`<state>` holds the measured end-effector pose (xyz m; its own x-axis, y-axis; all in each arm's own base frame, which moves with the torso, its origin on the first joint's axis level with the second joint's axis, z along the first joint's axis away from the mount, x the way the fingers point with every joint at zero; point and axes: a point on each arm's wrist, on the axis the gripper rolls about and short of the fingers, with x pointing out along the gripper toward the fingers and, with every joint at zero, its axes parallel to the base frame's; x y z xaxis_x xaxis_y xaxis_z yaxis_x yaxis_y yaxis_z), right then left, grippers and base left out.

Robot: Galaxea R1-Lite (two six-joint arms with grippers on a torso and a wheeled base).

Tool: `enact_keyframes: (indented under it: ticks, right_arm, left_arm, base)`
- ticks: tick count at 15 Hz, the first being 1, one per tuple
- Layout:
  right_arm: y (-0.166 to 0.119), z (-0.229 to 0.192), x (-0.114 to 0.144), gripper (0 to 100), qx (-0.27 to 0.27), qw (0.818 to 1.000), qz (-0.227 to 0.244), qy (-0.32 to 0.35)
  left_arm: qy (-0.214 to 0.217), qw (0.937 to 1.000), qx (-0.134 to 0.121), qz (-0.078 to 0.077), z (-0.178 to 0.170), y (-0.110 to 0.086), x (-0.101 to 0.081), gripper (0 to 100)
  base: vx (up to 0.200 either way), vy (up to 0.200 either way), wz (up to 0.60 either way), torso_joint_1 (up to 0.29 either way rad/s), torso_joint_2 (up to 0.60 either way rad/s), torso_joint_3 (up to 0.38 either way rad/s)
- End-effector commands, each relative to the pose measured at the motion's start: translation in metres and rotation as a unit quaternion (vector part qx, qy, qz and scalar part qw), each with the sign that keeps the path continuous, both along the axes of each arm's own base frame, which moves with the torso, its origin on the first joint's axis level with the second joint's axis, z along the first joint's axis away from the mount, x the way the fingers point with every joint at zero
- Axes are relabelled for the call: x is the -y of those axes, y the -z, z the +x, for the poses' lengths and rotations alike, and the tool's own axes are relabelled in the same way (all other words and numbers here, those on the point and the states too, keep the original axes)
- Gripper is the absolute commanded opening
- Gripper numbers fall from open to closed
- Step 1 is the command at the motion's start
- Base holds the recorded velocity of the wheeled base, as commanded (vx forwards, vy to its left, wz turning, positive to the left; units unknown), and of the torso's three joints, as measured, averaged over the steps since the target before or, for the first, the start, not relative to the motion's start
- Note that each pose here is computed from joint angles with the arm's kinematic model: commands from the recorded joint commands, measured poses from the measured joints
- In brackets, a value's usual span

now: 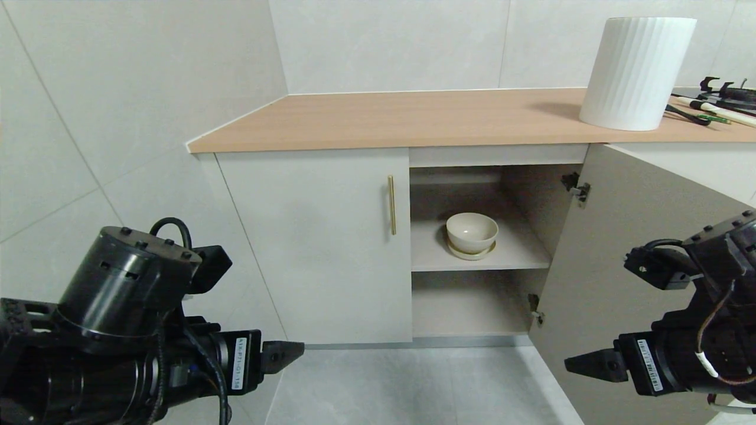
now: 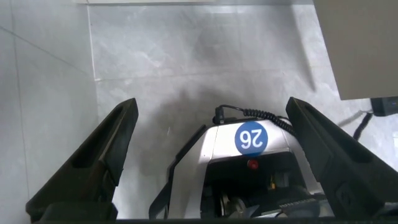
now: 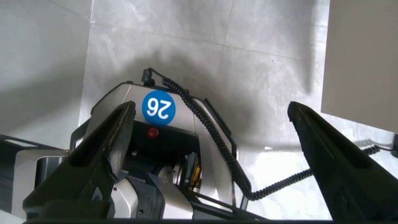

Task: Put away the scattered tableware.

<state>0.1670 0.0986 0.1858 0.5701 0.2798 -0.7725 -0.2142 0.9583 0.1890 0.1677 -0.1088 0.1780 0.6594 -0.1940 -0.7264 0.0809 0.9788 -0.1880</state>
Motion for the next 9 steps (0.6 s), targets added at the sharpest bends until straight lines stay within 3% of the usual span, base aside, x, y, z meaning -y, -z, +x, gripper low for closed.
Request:
enact_keyframes:
  ticks: [1, 2, 9]
  right_arm:
    - [0.000, 0.000, 0.000, 100, -0.001, 1.000, -0.001, 0.000]
    - [0.000, 0.000, 0.000, 100, -0.001, 1.000, -0.001, 0.000]
    - [-0.007, -0.016, 0.007, 100, -0.011, 1.000, -0.007, -0.013]
  left_arm:
    - [0.000, 1.0000, -0.001, 0.001, 0.000, 0.001, 0.000, 100]
    - [0.000, 1.0000, -0.002, 0.001, 0.000, 0.001, 0.000, 100]
    - [0.003, 0.9999, -0.002, 0.013, 0.000, 0.003, 0.000, 100]
  base:
    - [0.000, 0.000, 0.00, 0.000, 0.00, 0.000]
    - [0.000, 0.000, 0.00, 0.000, 0.00, 0.000]
    - [0.000, -0.200, 0.00, 0.003, 0.01, 0.002]
